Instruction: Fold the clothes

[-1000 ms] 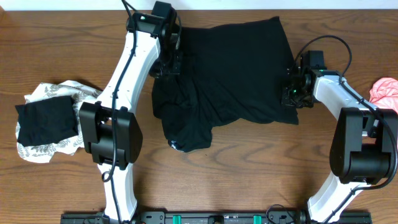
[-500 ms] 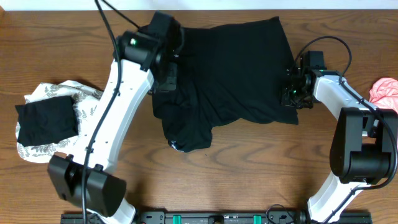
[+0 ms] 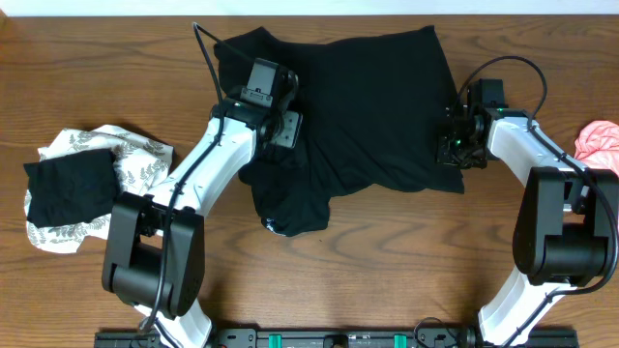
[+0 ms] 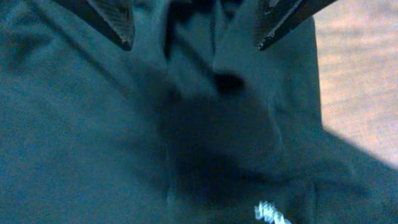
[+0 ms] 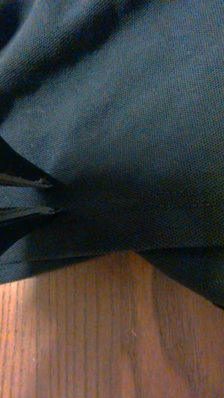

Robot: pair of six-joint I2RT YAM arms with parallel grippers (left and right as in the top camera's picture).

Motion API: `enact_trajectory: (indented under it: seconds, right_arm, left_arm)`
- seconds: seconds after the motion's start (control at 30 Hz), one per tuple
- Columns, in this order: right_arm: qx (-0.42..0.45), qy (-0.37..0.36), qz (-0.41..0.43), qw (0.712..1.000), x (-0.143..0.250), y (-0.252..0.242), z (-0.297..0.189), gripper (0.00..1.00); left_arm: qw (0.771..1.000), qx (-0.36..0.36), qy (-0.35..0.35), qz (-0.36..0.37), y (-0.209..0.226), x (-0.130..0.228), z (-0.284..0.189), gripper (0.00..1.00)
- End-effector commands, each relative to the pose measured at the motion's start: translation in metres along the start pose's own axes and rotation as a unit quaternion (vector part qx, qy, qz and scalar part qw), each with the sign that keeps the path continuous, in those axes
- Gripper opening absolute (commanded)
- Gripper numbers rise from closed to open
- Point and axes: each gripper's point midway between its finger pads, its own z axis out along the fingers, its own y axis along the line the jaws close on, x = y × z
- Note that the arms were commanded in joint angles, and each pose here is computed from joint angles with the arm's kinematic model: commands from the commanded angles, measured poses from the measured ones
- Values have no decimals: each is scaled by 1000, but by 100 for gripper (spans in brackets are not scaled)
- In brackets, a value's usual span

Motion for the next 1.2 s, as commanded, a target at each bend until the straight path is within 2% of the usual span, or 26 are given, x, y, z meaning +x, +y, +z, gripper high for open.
enact_trajectory:
  seconds: [0.0, 0.2, 0.53, 0.57, 0.67, 0.73, 0.77, 0.93, 1.17]
  right_arm:
    - [-4, -11, 1, 1000, -6, 2, -6, 11]
    - [-3, -11, 1, 1000, -6, 2, -6, 11]
    - [-3, -10, 1, 1000, -5, 2, -6, 11]
    - [-3, -10, 1, 1000, -5, 2, -6, 11]
    - [-3, -7, 2, 1000, -4, 2, -6, 11]
    - [-3, -6, 2, 1000, -3, 2, -6, 11]
    - [-3, -6, 2, 1000, -3, 2, -6, 11]
    - [-2, -5, 2, 1000, -3, 1, -6, 10]
    - [70, 0, 4, 998, 1, -24, -7, 8]
  left_arm:
    - [1000, -1, -5, 12, 8, -3, 17, 63]
    - [1000, -22, 11, -3, 30, 6, 48, 63]
    - [999, -35, -6, -2, 54, 0, 61, 61]
    - [999, -36, -6, -2, 55, 0, 61, 54]
    - [999, -53, -5, 7, 62, 0, 59, 22]
    - [996, -92, -2, 6, 76, 0, 56, 9]
    - [993, -114, 1, 5, 84, 1, 52, 6]
    - [980, -200, -2, 8, 118, -3, 29, 6]
    - [973, -230, -18, -14, 154, -12, 15, 6]
